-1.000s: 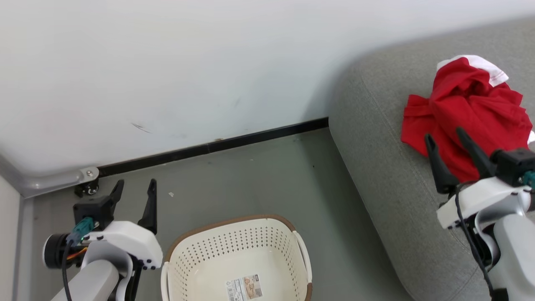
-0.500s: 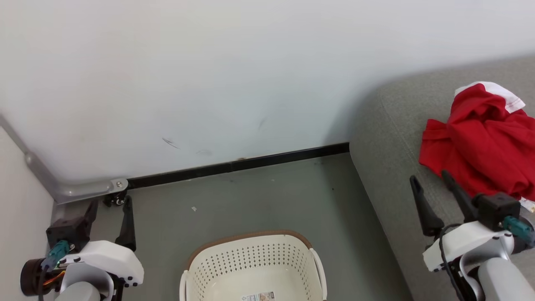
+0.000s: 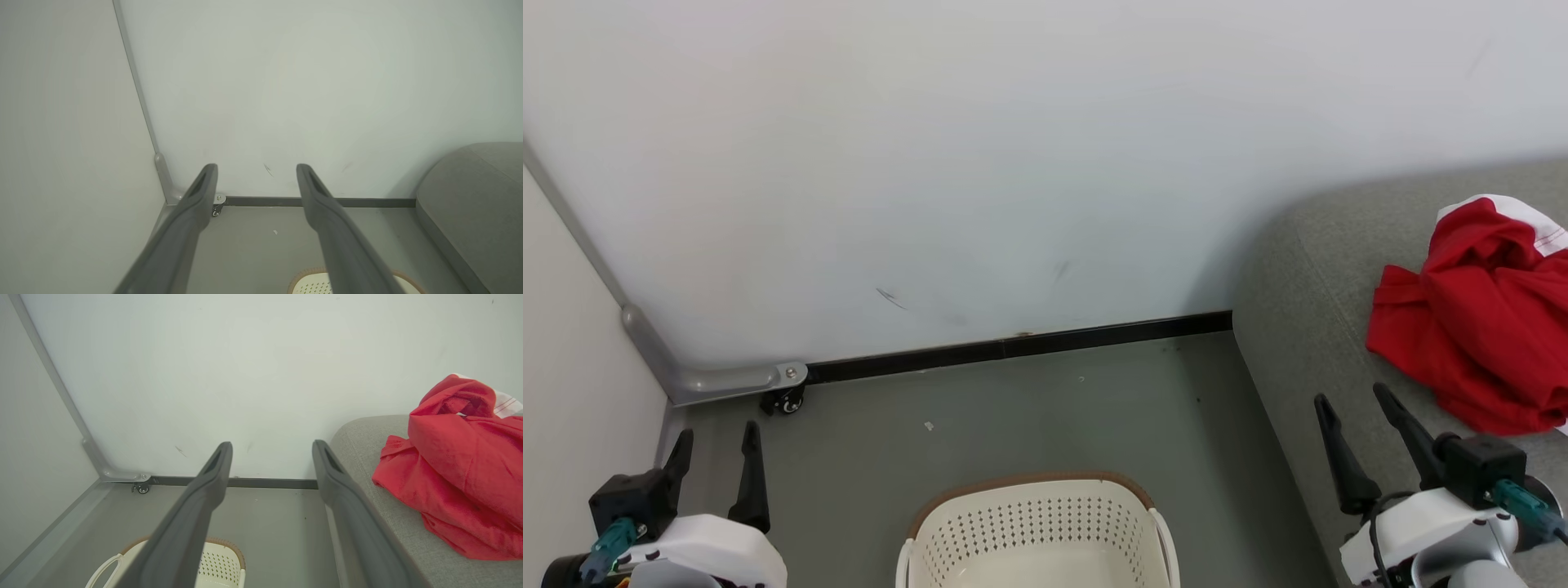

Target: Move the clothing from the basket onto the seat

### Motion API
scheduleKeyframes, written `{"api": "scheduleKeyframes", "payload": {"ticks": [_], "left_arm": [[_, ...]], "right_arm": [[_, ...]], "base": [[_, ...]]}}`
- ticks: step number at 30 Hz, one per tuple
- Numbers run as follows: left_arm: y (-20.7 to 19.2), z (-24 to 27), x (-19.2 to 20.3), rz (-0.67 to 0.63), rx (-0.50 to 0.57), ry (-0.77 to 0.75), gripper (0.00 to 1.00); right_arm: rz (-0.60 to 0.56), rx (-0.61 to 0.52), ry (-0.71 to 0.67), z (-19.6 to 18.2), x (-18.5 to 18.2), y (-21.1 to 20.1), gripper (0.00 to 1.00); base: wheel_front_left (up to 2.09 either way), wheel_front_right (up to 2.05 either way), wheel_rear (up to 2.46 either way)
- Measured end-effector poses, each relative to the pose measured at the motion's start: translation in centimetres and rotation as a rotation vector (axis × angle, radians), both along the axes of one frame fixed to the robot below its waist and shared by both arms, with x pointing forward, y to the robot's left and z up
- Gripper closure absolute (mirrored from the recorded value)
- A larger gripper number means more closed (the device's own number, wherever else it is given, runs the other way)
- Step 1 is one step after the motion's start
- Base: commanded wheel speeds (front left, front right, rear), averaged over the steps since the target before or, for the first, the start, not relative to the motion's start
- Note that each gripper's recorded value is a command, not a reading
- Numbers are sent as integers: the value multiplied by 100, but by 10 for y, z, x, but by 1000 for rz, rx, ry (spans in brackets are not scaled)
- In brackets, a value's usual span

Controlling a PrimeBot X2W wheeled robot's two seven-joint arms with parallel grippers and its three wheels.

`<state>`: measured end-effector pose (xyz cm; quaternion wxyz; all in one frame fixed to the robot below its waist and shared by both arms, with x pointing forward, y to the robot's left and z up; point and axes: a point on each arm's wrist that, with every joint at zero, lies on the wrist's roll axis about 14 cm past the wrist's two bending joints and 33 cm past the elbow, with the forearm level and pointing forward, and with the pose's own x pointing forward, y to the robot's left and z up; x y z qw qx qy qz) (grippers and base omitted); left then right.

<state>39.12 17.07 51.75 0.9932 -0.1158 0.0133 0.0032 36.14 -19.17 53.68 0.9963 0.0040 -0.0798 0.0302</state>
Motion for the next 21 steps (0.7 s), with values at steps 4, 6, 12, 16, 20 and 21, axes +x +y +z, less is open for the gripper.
{"api": "scheduleKeyframes", "payload": {"ticks": [4, 6, 12, 16, 20, 21], "left_arm": [[7, -1, -8, 21, -5, 1, 0], [10, -2, -11, 28, -1, 0, 0], [11, -3, -18, 30, 7, -3, 0], [12, -8, -22, 39, 13, 10, 0], [14, -10, -24, 42, 15, 13, 0], [14, -10, -24, 42, 16, 11, 0]], "right_arm": [[-9, 6, 2, -2, -6, 0, 0], [-12, 6, 7, -5, -9, 0, 0], [-16, 16, 2, -4, -14, 2, 0], [-15, 20, 1, -4, -16, 3, 0], [-17, 15, -11, 0, -14, 3, 0], [-18, 16, -12, 0, -14, 3, 0]], "base": [[0, 0, 0], [0, 0, 0], [0, 0, 0], [0, 0, 0], [0, 0, 0], [0, 0, 0]]}}
